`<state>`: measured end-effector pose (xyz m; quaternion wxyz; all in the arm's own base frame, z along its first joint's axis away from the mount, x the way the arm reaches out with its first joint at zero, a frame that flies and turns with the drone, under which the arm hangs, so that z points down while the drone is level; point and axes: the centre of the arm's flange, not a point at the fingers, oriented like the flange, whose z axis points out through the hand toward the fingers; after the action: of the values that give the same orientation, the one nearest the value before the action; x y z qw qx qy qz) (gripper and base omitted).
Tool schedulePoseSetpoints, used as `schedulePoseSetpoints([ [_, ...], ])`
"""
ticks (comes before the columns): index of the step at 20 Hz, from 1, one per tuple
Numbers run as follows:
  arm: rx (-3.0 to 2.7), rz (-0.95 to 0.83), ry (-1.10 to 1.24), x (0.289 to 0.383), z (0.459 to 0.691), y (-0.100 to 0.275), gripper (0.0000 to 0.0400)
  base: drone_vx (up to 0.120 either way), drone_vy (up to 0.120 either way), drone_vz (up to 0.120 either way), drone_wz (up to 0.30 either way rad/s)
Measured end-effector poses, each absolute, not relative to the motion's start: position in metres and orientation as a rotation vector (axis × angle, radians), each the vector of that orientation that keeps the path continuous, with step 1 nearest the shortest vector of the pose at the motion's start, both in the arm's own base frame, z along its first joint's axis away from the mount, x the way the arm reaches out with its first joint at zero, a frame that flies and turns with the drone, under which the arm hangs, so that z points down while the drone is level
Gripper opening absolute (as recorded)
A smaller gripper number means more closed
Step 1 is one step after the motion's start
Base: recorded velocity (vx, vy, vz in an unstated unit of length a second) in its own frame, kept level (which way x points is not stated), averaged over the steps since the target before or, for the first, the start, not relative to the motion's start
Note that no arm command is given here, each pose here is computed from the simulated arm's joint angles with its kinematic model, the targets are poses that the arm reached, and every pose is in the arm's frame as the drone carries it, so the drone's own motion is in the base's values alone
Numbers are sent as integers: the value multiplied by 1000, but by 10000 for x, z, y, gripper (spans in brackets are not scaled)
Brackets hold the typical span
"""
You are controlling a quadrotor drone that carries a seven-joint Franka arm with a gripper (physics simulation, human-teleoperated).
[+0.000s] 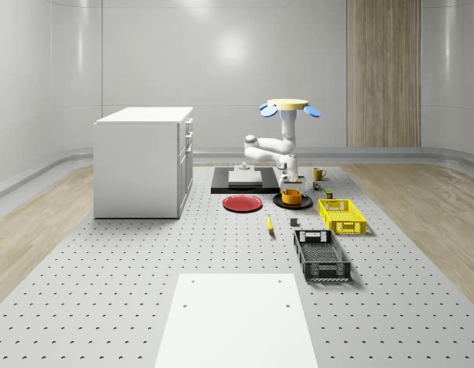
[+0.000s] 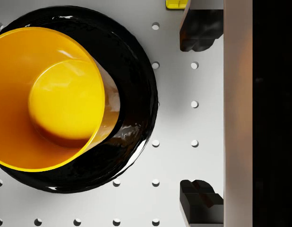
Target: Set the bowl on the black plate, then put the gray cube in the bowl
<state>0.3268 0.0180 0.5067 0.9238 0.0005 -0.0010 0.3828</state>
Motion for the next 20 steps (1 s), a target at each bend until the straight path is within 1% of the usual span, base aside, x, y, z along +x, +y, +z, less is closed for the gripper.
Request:
schedulePoseSetpoints([
  [5, 1, 786, -2, 3268, 5067, 180, 400, 120, 0, 0, 0],
  [10, 1, 786, -2, 3267, 5067, 180, 400, 120, 0, -120, 0],
  [14, 1, 786, -2, 3267, 5067, 180, 400, 120, 0, -10, 0],
  [20, 1, 786, -2, 3267, 5067, 180, 400, 120, 0, -113, 0],
])
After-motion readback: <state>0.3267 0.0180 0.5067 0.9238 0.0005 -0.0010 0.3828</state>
